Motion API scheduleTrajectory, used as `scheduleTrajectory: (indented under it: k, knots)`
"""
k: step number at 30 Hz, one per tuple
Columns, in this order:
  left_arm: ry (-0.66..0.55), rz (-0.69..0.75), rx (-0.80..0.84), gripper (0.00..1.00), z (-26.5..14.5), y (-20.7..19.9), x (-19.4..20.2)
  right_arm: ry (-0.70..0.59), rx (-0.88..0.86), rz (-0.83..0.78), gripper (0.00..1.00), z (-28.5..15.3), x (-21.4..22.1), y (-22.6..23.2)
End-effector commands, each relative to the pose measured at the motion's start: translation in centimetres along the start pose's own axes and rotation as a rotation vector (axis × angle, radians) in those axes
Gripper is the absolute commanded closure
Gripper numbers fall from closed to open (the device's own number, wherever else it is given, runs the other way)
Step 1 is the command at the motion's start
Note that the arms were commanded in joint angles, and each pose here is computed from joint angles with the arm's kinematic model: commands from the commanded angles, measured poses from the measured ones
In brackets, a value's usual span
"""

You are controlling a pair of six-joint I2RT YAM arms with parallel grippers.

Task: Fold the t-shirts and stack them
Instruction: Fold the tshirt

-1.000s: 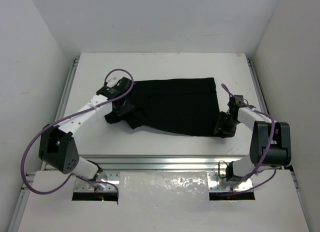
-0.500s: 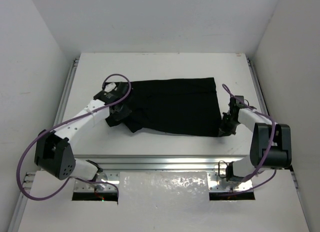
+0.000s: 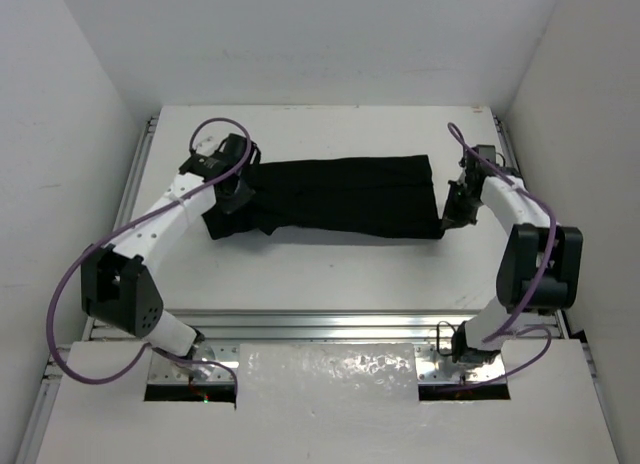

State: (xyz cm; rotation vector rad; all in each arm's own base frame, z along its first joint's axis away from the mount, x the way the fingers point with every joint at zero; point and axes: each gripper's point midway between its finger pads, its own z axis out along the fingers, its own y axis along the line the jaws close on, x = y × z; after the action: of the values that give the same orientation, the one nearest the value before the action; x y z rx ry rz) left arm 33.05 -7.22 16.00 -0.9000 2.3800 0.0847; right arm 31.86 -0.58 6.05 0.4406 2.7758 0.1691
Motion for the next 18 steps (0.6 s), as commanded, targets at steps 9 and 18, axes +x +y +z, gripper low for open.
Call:
scheduleTrajectory:
  k: [9,18]
  knots:
    - [-0.068,-0.010,0.013,1.00,3.0,-1.4,-5.4,-0.028,-0.004,-0.095,1.00,2.0,-7.6,2.6]
    - [-0.028,0.031,-0.075,1.00,5.5,-1.5,-4.9,-0.063,-0.010,-0.110,1.00,3.7,-12.7,3.9]
